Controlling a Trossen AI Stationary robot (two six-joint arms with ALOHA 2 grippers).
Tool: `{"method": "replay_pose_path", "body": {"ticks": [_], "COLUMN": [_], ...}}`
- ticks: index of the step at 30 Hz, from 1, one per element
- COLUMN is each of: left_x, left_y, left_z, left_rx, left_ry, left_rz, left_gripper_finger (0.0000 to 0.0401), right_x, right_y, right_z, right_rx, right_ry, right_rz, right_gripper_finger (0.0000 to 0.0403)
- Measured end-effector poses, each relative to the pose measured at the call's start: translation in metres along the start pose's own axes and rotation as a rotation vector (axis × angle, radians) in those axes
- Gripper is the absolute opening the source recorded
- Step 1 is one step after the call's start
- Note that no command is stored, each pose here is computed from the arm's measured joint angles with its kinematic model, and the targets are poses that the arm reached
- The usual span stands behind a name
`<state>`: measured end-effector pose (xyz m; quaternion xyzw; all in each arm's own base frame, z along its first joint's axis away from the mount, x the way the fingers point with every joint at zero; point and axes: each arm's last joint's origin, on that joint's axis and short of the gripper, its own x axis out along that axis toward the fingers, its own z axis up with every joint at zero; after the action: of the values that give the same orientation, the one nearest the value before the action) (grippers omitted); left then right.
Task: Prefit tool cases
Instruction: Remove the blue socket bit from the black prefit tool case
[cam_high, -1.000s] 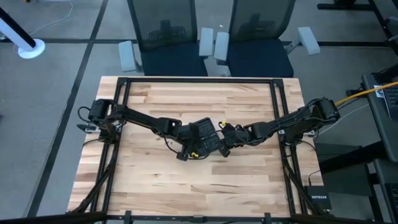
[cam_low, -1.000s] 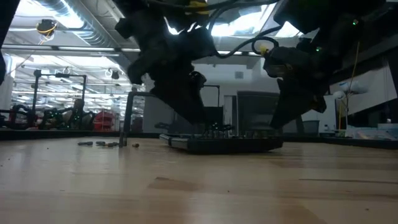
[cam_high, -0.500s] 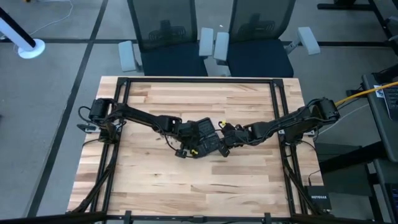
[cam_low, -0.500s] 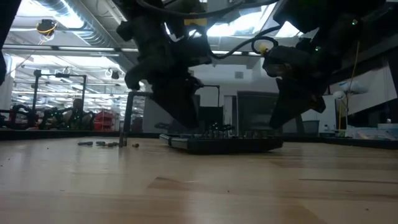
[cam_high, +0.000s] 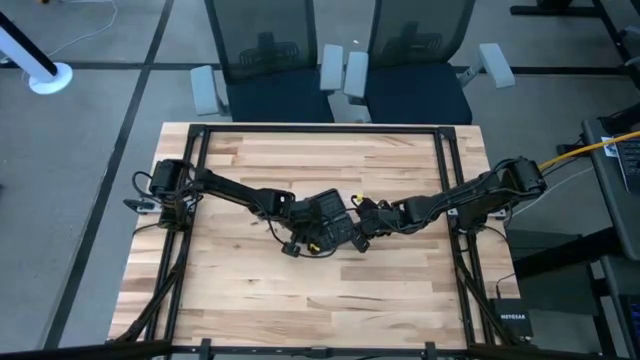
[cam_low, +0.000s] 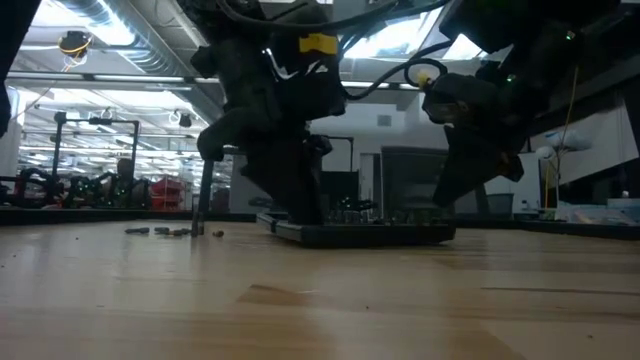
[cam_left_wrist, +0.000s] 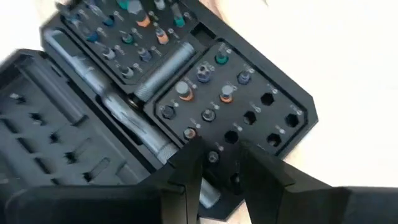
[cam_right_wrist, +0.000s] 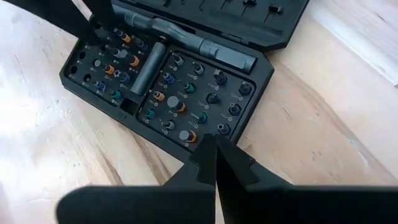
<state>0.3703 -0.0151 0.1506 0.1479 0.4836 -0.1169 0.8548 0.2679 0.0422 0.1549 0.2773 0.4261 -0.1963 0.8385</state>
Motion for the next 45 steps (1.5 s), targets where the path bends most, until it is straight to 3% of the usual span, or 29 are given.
{"method": "replay_pose_path", "body": {"ticks": [6,9,16,25,33,39,45], "left_x": [-0.005,-0.006,-0.022,-0.028,-0.066,-0.063,-0.065], "left_y": [0.0,0.0,0.002,0.007,-0.002,-0.015,-0.014], "left_z": [-0.001,-0.001,0.012,0.007,-0.017,-0.054,-0.05], "left_rx": [-0.021,-0.048,-0.043,-0.032,-0.109,-0.198,-0.223], "left_ry": [0.038,0.048,-0.002,0.042,0.242,0.312,0.255], "left_rz": [0.008,0.004,0.019,0.029,0.018,0.014,0.033], "left_gripper_finger": [0.0011,0.0004,0.0001,0.0001,0.0,0.0,0.0019], "right_x": [0.0,0.0,-0.003,0.011,0.028,0.028,0.028], "right_y": [0.0,0.003,0.018,0.023,0.022,0.021,0.022], "right_z": [0.001,0.003,0.016,0.017,0.011,0.011,0.011], "right_rx": [0.002,0.009,0.015,0.086,0.112,0.091,0.089], "right_ry": [-0.005,-0.03,-0.143,-0.178,-0.145,-0.142,-0.13], "right_rz": [0.005,0.033,0.195,0.238,0.222,0.216,0.231], "right_gripper_finger": [0.0,0.0,0.0,0.0,0.0,0.0,0.0]}}
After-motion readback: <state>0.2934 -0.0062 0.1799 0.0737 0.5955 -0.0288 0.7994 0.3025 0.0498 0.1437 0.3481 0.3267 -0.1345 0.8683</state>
